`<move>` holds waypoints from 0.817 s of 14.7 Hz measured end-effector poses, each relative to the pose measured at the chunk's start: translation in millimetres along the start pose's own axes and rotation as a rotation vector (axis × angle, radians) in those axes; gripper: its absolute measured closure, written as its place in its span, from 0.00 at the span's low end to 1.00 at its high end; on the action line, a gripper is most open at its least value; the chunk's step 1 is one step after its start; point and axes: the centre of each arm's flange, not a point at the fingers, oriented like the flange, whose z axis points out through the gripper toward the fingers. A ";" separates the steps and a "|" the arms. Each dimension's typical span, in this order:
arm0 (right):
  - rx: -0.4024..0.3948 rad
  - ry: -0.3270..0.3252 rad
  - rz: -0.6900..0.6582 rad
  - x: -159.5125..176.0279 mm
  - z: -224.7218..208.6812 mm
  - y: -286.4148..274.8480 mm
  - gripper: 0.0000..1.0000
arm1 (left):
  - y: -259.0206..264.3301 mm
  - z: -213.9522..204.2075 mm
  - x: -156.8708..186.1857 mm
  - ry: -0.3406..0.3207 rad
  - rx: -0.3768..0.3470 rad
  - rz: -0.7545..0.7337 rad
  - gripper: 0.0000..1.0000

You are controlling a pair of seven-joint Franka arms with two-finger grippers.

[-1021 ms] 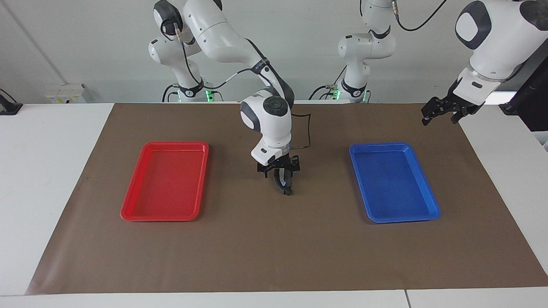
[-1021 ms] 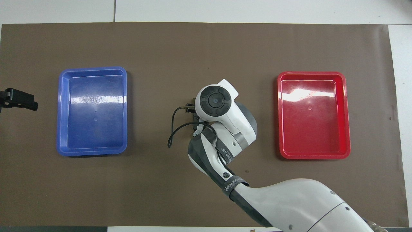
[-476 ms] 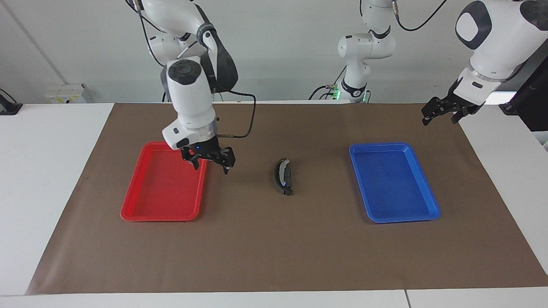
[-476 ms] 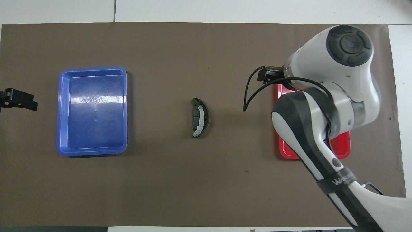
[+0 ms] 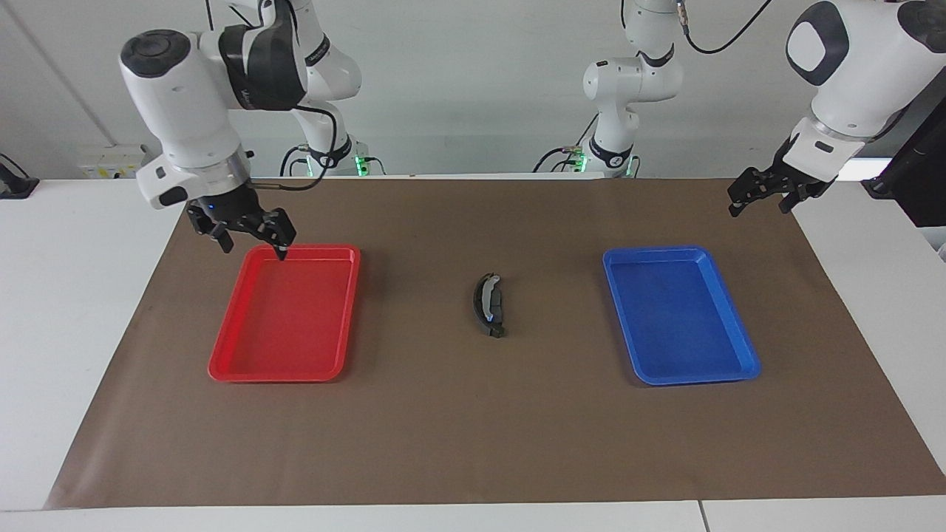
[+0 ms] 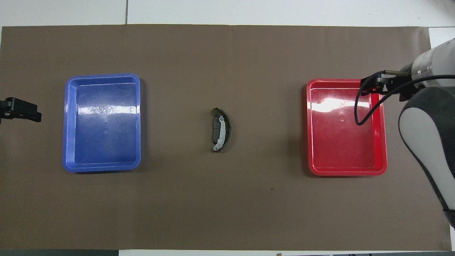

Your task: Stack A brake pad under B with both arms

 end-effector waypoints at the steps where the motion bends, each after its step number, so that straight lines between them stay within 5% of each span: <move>1: -0.003 -0.010 -0.007 -6.0 -9.7 16.2 0.00 | 0.0 0.0 0.0 0.000 0.000 0.000 0.00; 5: -0.013 -0.069 -0.017 -33.0 -42.7 36.7 0.00 | 0.0 0.0 0.0 0.000 0.000 0.000 0.00; 12: -0.012 -0.074 -0.032 -34.8 -52.4 28.7 0.00 | 0.0 0.0 0.0 0.000 0.000 0.000 0.00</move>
